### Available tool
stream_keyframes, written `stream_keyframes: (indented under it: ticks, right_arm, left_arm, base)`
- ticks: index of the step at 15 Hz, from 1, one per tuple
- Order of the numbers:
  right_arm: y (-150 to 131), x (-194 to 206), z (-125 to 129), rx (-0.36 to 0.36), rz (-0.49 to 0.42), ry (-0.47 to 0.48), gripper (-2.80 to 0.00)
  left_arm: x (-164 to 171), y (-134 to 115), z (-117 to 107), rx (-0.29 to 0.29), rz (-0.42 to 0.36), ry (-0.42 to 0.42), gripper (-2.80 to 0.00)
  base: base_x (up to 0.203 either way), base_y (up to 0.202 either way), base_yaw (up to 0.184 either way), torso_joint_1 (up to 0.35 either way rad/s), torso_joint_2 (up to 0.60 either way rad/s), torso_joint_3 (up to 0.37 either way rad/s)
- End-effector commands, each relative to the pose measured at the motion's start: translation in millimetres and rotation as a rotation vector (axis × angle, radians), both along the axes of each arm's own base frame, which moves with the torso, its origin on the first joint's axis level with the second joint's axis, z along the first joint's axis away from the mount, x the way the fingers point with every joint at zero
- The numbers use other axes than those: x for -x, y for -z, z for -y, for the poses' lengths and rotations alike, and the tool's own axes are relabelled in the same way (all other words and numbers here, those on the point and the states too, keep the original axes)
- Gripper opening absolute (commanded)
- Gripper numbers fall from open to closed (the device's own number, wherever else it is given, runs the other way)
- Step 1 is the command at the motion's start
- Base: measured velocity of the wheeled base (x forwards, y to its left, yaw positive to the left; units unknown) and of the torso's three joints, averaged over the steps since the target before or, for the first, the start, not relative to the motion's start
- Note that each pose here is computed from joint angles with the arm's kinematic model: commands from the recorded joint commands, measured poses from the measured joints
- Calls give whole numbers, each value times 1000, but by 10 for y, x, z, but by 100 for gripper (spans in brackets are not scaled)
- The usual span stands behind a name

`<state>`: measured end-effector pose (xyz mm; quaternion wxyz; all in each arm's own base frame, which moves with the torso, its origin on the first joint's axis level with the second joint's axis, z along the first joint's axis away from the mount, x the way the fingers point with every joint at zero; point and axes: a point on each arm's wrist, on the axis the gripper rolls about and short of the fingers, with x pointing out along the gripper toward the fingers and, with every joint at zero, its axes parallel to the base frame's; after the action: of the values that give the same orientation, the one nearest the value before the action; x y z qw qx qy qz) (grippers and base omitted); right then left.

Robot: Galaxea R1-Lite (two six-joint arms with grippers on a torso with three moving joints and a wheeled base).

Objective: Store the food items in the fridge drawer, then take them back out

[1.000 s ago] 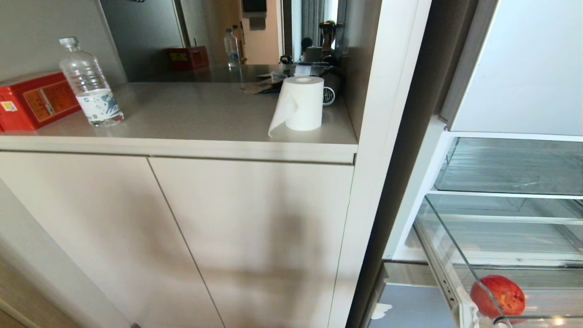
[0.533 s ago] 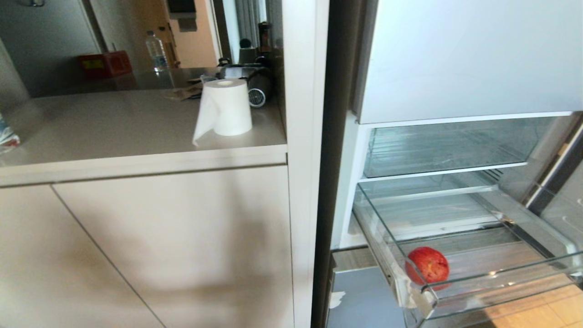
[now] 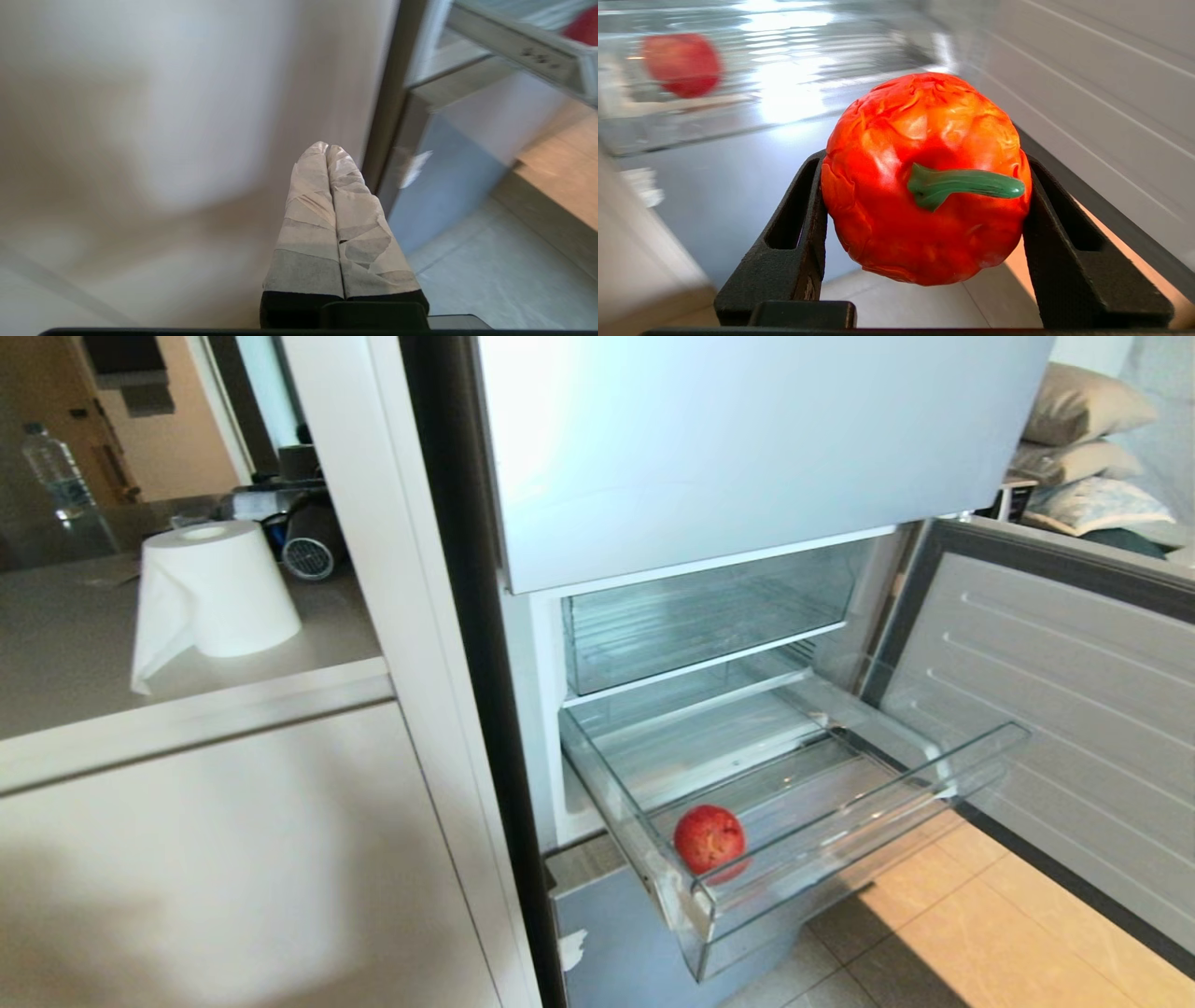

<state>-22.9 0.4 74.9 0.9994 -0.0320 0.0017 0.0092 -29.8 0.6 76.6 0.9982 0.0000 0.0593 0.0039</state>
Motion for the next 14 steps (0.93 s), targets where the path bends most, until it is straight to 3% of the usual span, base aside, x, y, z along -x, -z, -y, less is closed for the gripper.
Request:
stream_keyframes:
  ticks: [1, 6, 8, 10, 12, 14]
  right_arm:
    - [-1, -1, 0, -5, -1, 2, -280]
    - [-1, -1, 1, -10, -1, 1, -280]
    - [-46, -27, 2, -15, -23, 9, -280]
    - [-249, -121, 7, -78, -92, 52, -280]
    - [-539, -347, 23, -204, -191, 162, -280]
    - [-739, -671, 140, -297, -294, 387, -280]
  left_arm:
    - [0, 2, 0, 0, -1, 0, -280]
    - [0, 2, 0, 0, -1, 0, -280]
    - [0, 2, 0, 0, -1, 1, -280]
    - [0, 2, 0, 0, -1, 0, -280]
    - [0, 2, 0, 0, -1, 0, -280]
    - [0, 2, 0, 0, -1, -2, -280]
  base:
    - [2, 12, -175, 2, 4, 9]
    - [-1, 8, -164, 3, 2, 2]
    - [-1, 0, -45, 1, 1, 1]
    - [0, 0, 0, 0, 0, 0]
    - [0, 0, 0, 0, 0, 0]
    - [0, 0, 0, 0, 0, 0]
